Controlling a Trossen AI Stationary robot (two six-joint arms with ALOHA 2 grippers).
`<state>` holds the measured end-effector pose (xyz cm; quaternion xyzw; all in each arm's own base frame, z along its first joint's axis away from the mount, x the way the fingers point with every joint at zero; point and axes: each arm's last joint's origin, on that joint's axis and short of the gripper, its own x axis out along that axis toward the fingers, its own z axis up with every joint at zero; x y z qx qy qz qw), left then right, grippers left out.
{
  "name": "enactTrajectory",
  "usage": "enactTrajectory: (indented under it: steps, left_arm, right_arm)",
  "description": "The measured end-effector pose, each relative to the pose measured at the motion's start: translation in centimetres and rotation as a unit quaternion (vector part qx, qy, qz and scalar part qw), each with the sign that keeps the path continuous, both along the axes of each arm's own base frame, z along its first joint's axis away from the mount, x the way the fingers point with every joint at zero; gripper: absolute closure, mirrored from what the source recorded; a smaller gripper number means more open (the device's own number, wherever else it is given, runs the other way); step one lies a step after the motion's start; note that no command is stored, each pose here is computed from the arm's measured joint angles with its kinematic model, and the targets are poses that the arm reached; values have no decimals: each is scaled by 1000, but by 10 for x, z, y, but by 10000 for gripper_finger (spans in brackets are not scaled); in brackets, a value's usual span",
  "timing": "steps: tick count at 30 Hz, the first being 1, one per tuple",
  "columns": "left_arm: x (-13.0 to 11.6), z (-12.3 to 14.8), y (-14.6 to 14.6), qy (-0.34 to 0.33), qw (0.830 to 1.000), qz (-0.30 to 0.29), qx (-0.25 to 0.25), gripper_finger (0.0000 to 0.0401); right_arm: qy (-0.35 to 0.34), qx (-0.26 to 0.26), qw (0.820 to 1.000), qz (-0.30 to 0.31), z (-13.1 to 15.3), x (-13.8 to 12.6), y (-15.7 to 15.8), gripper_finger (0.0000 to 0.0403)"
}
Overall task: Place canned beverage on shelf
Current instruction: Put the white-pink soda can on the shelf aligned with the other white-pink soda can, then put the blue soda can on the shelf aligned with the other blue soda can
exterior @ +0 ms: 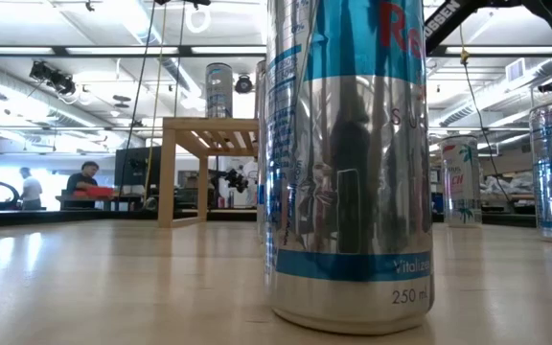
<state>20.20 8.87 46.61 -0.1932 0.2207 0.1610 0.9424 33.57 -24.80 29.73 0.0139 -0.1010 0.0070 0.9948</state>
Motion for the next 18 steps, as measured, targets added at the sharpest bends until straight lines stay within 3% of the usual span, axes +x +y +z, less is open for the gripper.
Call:
enactTrajectory:
  steps: [7, 13, 18]
  left_arm:
    - [-1, -2, 0, 8, 1000, 0, -4, 8]
    - [-1, -2, 0, 10, 1000, 3, -2, 8]
    - [-1, -2, 0, 10, 1000, 4, -2, 8]
  right_arm:
    - [-7, 15, 1000, 4, 2, -9, -10, 46]
    - [-49, 17, 998, 39, 14, -21, -15, 46]
    - [-43, 29, 997, 63, 15, -24, -16, 46]
